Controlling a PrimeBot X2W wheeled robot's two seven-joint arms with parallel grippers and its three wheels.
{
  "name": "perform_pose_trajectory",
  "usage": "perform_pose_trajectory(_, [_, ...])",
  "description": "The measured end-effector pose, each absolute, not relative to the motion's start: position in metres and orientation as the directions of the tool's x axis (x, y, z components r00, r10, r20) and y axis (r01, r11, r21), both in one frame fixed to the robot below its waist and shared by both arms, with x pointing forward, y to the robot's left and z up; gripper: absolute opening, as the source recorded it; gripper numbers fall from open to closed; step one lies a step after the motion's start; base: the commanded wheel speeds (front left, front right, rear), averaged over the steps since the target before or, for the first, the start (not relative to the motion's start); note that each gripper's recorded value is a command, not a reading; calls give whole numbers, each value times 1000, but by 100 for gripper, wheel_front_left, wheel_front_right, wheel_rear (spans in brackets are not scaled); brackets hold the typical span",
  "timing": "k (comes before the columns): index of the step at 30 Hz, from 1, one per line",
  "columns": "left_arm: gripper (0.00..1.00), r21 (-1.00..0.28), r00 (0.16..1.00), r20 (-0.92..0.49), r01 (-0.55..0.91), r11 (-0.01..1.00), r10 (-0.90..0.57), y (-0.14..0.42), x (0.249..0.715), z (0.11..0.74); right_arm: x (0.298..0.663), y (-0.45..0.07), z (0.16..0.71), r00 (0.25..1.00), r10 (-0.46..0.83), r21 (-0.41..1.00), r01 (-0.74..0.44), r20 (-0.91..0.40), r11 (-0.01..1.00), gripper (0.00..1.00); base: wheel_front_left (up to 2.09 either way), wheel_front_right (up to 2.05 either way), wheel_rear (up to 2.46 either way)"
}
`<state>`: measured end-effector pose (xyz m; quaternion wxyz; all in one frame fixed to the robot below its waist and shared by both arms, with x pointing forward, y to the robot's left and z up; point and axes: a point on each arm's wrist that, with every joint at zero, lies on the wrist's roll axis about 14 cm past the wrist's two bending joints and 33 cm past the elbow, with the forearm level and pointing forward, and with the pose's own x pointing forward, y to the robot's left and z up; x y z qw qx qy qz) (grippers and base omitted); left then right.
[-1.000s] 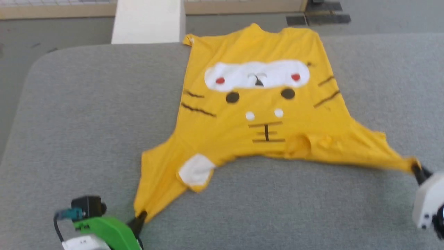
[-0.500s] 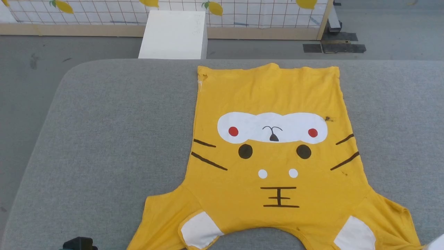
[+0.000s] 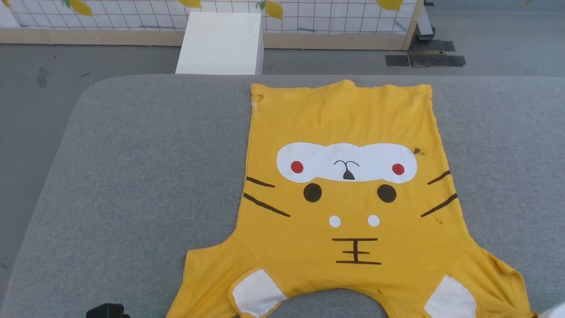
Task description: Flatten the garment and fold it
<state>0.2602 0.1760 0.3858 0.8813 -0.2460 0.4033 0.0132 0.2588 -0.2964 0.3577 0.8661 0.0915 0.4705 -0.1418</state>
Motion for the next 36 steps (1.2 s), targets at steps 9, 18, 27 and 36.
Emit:
perform_pose_trajectory(9, [0,-428,692,-700,-211,879,-174,177,263,388,342,-293,447,849,-186,127,283,-494,951,100,0,0,0])
perform_pose_trajectory(18, [0,-434,746,-638,-145,889,-190,170,305,405,506,-261,524,982,-94,237,132,-165,963,100,0,0,0])
perform_pose_trajectory(27, [0,-447,774,-603,-130,885,-191,162,329,409,599,-257,499,928,-53,184,129,-370,974,100,0,0,0])
perform_pose_trajectory(36, [0,-427,755,-643,-219,877,-124,174,328,390,643,-242,431,771,-44,129,163,-635,978,100,0,0,0])
